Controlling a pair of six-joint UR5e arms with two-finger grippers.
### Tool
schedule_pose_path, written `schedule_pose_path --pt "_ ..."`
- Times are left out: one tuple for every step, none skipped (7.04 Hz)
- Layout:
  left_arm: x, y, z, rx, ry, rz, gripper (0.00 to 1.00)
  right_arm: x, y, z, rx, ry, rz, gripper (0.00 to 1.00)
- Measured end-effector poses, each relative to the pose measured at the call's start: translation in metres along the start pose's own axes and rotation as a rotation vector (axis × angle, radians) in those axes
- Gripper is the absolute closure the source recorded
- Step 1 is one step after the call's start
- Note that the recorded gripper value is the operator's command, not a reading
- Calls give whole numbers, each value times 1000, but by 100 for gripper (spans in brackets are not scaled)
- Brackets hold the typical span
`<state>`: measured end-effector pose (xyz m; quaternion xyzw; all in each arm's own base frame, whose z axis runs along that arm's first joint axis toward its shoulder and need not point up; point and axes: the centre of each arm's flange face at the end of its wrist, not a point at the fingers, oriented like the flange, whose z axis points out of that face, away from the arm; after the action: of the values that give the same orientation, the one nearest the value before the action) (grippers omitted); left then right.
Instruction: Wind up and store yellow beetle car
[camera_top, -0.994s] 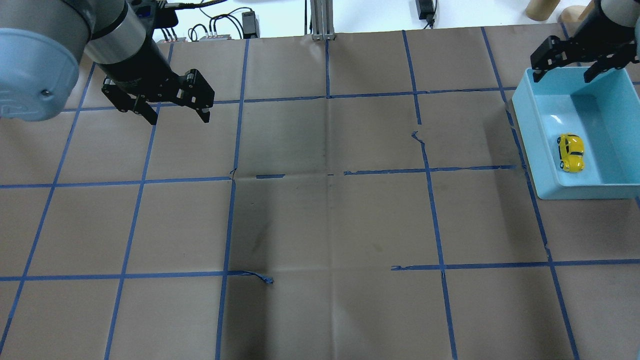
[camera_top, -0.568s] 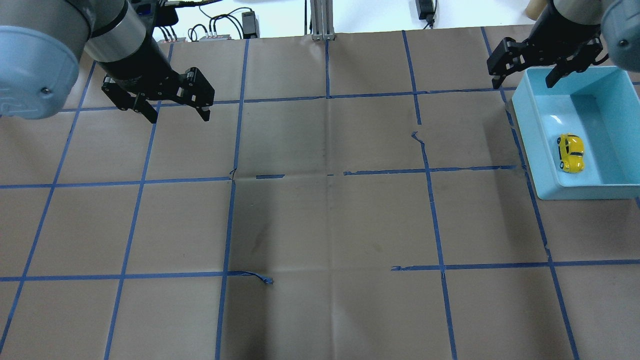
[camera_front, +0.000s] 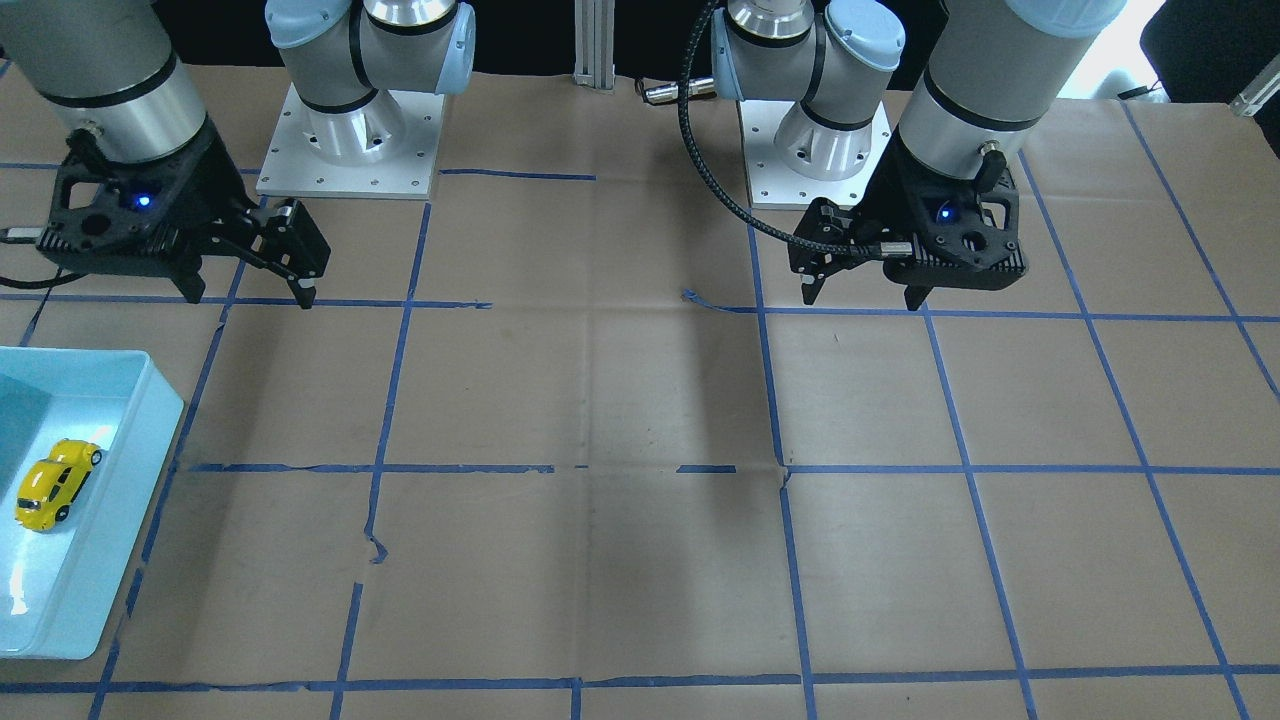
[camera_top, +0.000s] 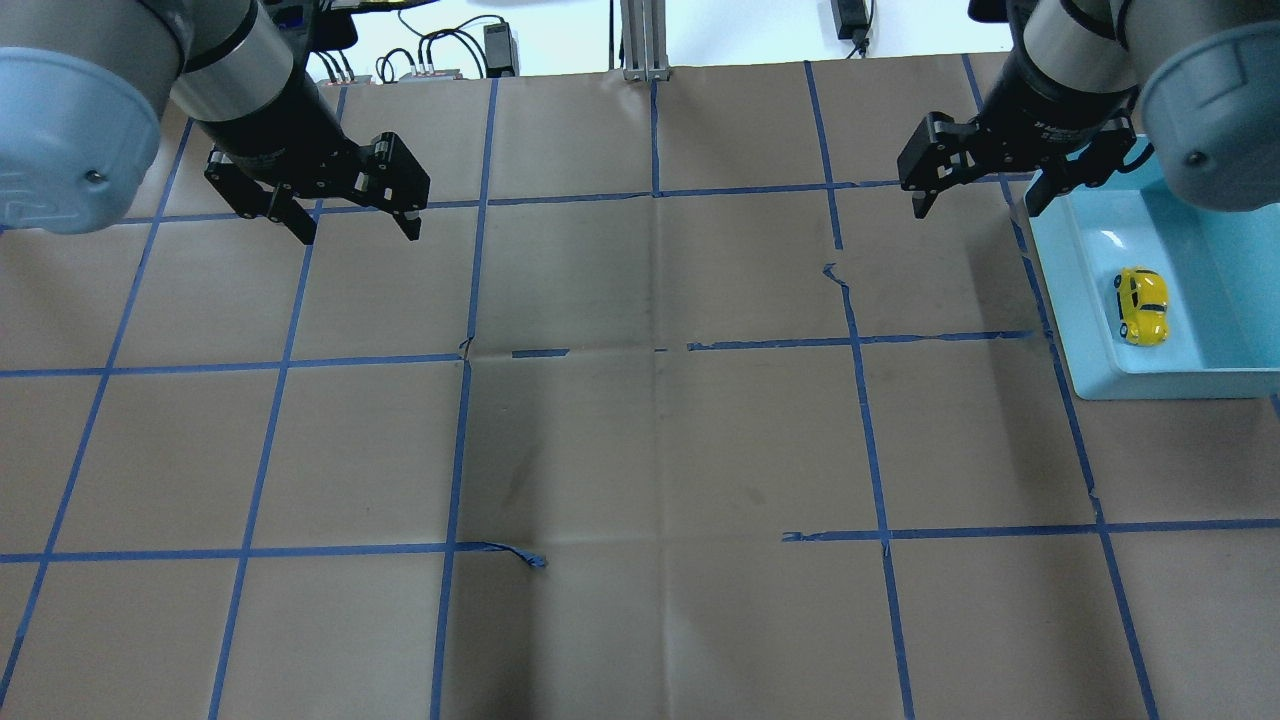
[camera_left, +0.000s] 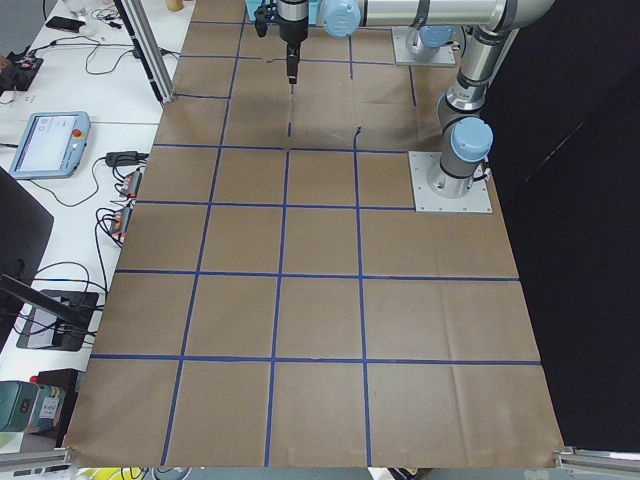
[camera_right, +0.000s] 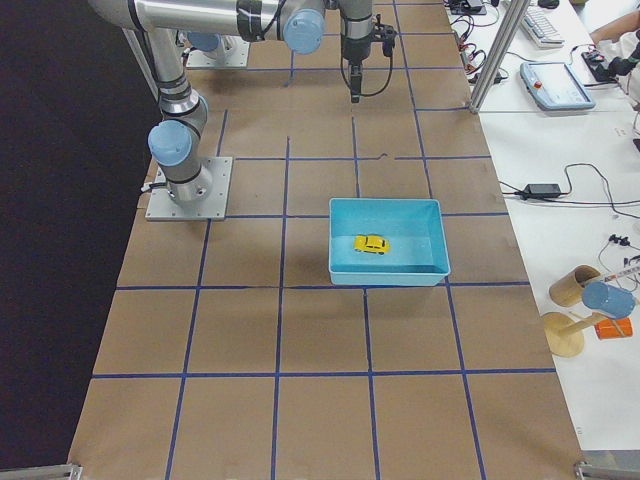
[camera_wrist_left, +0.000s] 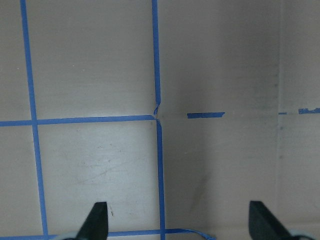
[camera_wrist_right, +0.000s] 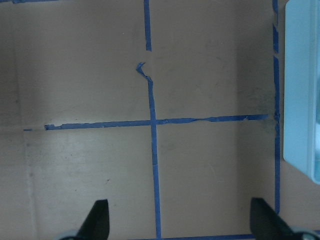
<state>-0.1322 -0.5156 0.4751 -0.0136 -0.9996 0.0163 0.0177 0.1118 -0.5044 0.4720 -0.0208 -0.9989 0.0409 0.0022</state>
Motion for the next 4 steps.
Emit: schedule_pose_path --pt "0 0 0 0 0 0 1 -11 6 0 -1 1 0 0" --pt "0 0 0 1 0 0 1 -15 9 1 -4 1 0 0" --pt "0 -1 -1 2 0 0 1 -17 10 2 -5 -1 -2 0" --pt "0 -2 -1 6 0 0 1 -17 10 3 -6 -4 -2 0"
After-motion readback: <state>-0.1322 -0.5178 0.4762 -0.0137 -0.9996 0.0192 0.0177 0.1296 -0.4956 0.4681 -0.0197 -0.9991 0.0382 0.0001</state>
